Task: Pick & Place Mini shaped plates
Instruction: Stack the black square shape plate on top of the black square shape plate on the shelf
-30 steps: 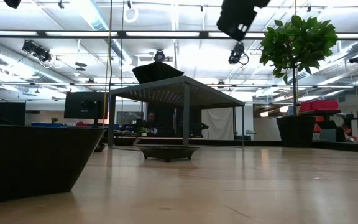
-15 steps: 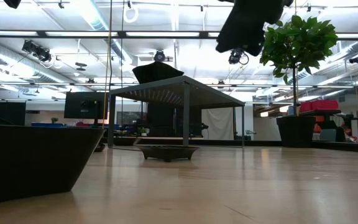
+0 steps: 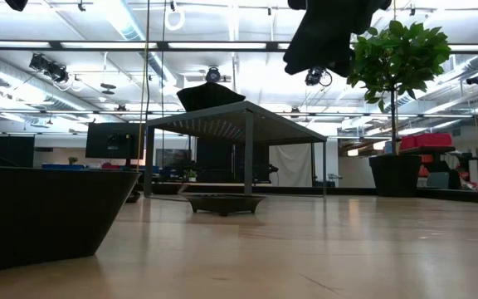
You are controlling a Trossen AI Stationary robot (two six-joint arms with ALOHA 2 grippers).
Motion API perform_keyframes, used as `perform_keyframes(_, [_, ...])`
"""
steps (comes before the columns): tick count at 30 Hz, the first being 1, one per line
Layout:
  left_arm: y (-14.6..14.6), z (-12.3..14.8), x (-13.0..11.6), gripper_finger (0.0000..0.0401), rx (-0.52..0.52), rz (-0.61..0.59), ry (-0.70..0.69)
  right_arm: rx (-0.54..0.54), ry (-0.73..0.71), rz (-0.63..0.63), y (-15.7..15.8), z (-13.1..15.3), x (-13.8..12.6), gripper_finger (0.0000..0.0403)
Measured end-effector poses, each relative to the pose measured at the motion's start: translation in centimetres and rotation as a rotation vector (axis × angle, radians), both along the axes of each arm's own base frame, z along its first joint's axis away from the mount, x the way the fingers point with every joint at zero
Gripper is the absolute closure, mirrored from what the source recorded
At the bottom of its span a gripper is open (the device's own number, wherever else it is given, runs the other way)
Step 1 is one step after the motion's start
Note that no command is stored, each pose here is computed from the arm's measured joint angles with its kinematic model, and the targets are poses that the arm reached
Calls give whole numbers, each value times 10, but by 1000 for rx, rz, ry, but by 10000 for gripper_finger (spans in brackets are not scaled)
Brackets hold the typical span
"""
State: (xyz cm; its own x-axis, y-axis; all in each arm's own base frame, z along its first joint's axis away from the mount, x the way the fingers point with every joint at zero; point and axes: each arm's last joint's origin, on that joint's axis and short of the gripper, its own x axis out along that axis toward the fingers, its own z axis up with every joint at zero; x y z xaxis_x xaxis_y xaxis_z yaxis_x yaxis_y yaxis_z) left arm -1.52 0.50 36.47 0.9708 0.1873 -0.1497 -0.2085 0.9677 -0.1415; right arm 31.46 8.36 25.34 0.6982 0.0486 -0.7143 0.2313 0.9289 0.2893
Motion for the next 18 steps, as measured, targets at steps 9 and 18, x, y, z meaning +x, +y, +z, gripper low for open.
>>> perform_keyframes(9, [0, 0, 0, 396, 0, 0, 0, 139, -77, -56, 1, -23, -1, 299])
perform_keyframes(18, [0, 0, 0, 396, 0, 0, 0, 189, -14, -117, -5, -49, -3, 258])
